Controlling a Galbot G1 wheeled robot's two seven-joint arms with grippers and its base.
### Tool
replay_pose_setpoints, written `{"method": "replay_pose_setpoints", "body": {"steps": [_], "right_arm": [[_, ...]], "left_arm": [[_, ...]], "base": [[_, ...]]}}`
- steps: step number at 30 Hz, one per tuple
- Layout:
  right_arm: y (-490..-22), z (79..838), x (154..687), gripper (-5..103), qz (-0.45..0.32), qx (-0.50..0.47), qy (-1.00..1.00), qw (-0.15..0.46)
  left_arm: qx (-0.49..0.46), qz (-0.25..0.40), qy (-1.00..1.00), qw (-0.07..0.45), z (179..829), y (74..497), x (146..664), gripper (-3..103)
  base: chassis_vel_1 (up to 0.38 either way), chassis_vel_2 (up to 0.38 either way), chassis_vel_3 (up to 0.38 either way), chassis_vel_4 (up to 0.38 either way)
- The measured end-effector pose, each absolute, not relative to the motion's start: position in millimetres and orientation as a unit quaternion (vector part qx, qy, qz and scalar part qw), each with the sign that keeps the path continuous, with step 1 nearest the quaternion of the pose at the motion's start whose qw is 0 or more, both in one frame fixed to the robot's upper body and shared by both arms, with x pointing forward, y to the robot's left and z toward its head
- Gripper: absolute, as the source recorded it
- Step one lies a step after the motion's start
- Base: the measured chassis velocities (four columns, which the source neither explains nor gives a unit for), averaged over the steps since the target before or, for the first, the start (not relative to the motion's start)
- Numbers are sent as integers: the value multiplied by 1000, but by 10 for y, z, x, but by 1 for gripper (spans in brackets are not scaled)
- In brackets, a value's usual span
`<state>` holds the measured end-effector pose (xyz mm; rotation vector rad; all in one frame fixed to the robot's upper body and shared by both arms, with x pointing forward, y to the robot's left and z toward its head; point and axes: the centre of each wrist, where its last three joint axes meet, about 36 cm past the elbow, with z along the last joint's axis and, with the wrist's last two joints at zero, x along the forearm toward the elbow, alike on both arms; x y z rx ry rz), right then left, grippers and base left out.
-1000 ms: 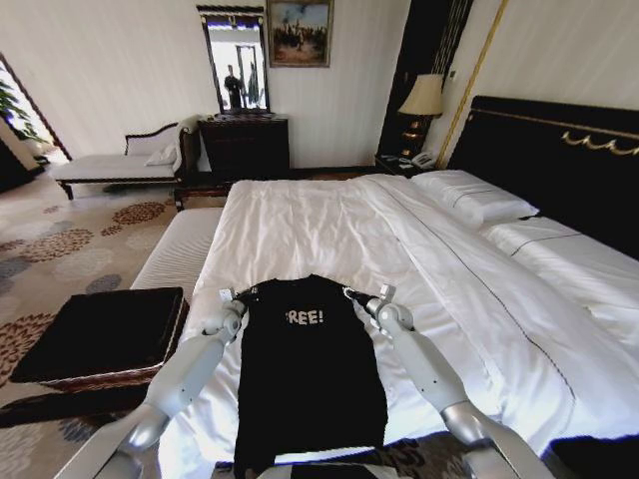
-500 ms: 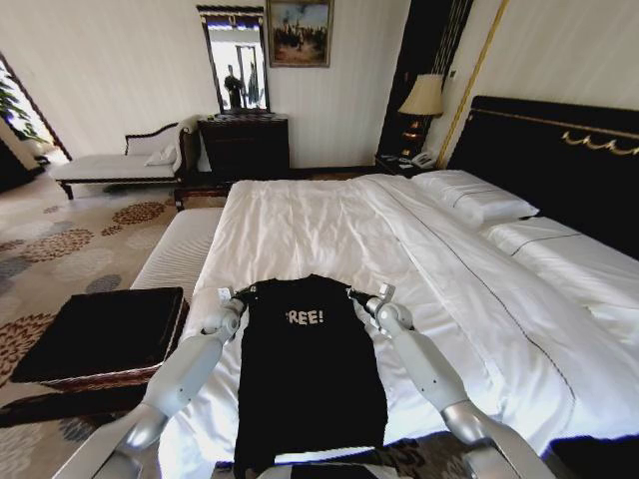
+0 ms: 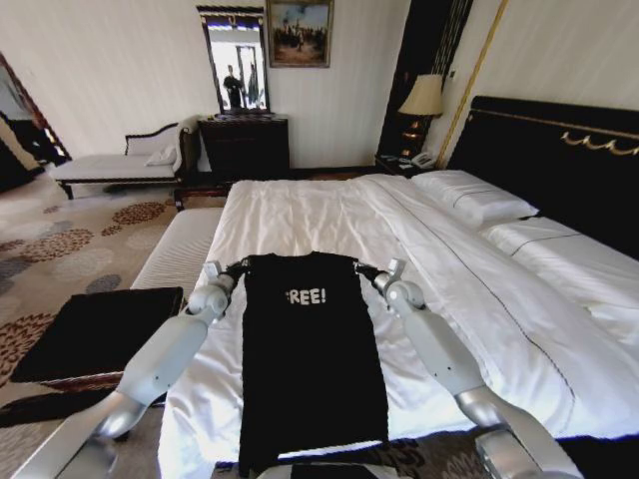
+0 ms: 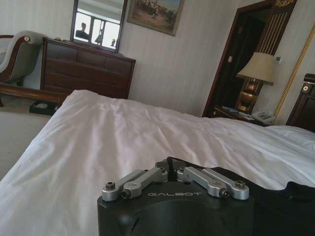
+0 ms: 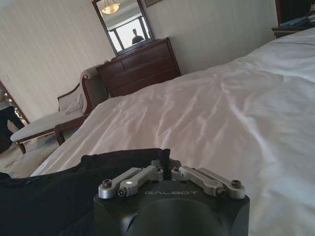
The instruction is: Fold the clothes on the bed and place them into the basket.
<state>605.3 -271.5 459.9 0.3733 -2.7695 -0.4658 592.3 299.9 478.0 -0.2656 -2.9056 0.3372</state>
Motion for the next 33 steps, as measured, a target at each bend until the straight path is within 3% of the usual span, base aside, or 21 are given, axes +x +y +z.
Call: {"method": "replay_pose_setpoints", "body": {"steps": [7, 18, 26, 33], "right_arm": [[-2607, 4715, 6400, 2, -155, 129, -968, 147], [-2493, 4862, 6919, 2, -116, 115, -978, 131], [-2525, 4443, 6678, 2, -91, 112, -980, 134], [-2614, 4145, 6210, 2, -59, 111, -987, 96]], "left_arm": [[-96, 103, -986, 91, 5159, 3030, 6418, 2], [-108, 75, -985, 111, 5080, 2834, 6839, 2], [-109, 82, -985, 108, 4847, 2773, 6608, 2], [-107, 92, -986, 89, 4635, 2731, 5949, 2]], "base": [[0, 0, 0, 0], [0, 0, 0, 0], [0, 0, 0, 0], [0, 0, 0, 0]]}}
